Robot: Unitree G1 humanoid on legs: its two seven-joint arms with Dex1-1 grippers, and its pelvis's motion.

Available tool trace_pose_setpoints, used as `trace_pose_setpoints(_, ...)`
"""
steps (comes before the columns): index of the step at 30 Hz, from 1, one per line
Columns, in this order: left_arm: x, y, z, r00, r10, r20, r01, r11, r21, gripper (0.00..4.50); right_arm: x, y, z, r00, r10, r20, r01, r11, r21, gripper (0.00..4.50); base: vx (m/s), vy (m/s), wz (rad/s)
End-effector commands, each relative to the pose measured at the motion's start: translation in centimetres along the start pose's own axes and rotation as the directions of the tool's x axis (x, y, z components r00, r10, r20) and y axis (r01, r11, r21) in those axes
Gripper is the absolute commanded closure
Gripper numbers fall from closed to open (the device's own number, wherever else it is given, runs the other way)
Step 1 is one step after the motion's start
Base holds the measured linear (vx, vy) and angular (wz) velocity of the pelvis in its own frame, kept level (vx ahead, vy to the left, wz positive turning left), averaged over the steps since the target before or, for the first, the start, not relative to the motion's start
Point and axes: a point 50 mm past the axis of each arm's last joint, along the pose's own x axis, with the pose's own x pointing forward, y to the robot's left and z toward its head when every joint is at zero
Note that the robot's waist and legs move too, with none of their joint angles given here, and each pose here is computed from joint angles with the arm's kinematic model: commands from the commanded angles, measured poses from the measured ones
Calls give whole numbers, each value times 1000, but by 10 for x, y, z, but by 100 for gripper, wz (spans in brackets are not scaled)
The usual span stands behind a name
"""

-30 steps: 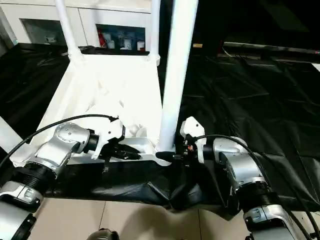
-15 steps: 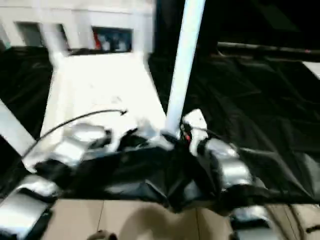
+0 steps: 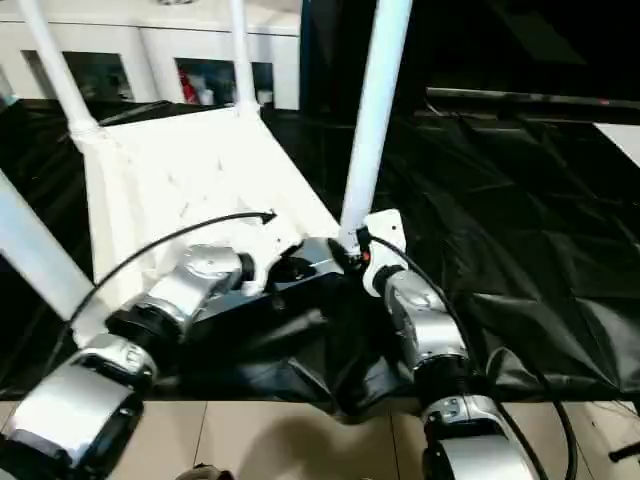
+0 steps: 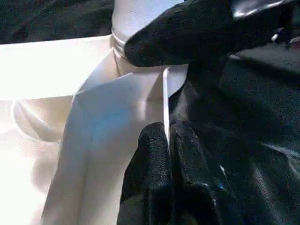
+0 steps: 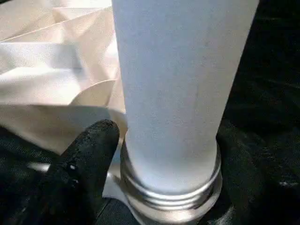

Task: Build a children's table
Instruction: Rotate leg to tighten

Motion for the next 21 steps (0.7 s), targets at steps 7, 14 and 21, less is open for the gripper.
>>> trace_pose_setpoints(7,-21,-14,10,954,-286,94,270,951,151,450,-26,15,8,880,470,-64,-475,874,-104,82,0,0,0)
trace_pose_setpoints(14,-51,-17,2,906,-417,66,402,901,164,450,-47,3,11,804,569,-171,-592,793,-144,82,0,0,0)
trace_pose_setpoints(21,-56,-15,1,913,-403,66,388,907,162,450,-45,5,7,797,569,-202,-600,786,-152,106,0,0,0)
